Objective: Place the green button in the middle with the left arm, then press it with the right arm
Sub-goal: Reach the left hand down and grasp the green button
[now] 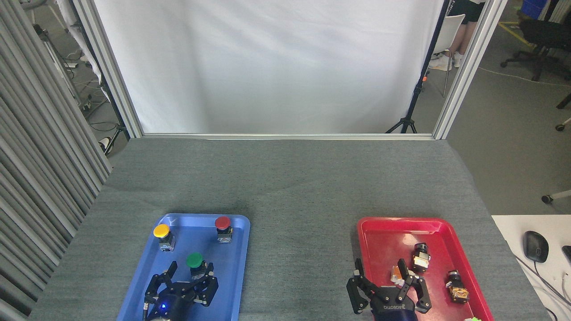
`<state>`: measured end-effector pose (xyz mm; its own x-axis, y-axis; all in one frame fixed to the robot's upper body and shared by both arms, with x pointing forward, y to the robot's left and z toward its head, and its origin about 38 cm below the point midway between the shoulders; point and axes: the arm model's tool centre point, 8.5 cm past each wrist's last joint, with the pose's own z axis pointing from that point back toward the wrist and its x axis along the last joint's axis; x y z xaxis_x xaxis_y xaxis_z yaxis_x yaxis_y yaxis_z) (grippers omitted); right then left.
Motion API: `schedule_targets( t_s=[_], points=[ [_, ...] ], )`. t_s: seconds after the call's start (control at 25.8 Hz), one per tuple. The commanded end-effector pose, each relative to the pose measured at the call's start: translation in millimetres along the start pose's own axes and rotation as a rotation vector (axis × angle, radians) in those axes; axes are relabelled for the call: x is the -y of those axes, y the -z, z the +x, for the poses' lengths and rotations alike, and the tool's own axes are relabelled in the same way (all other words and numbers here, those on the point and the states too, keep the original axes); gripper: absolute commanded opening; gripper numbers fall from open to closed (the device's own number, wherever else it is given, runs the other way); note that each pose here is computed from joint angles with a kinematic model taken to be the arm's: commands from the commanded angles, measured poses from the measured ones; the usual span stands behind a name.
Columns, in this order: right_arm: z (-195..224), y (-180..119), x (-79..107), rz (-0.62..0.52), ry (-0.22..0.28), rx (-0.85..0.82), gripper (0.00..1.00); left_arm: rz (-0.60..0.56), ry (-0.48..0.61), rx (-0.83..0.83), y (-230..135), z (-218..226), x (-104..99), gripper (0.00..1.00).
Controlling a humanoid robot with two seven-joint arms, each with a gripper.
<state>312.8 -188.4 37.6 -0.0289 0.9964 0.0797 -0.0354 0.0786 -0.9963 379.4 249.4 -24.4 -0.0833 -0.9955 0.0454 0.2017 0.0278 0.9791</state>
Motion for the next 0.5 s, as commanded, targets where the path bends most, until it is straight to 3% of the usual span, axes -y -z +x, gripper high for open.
schedule_targets(
  t_s=[0.0, 0.12, 0.23, 0.27, 0.46],
  points=[
    [2, 1, 0.3, 0.0, 0.008, -0.001, 1.0, 0.006, 0.004, -0.002, 5, -2, -4, 0.74],
    [4, 1, 0.3, 0.0, 0.01, 0.002, 1.0, -0.001, 0.011, -0.004, 1, -6, 0, 0.32],
    [4, 1, -0.3, 0.002, 0.007, 0.004, 1.0, -0.001, 0.04, 0.014, -3, -8, 1, 0.07],
    [4, 0, -1.3, 0.005, 0.007, 0.004, 1.0, -0.002, 0.069, 0.027, -6, -10, 1, 0.01],
    [4, 0, -1.3, 0.005, 0.007, 0.004, 1.0, 0.089, 0.103, 0.151, -10, 8, -29, 0.0]
  ],
)
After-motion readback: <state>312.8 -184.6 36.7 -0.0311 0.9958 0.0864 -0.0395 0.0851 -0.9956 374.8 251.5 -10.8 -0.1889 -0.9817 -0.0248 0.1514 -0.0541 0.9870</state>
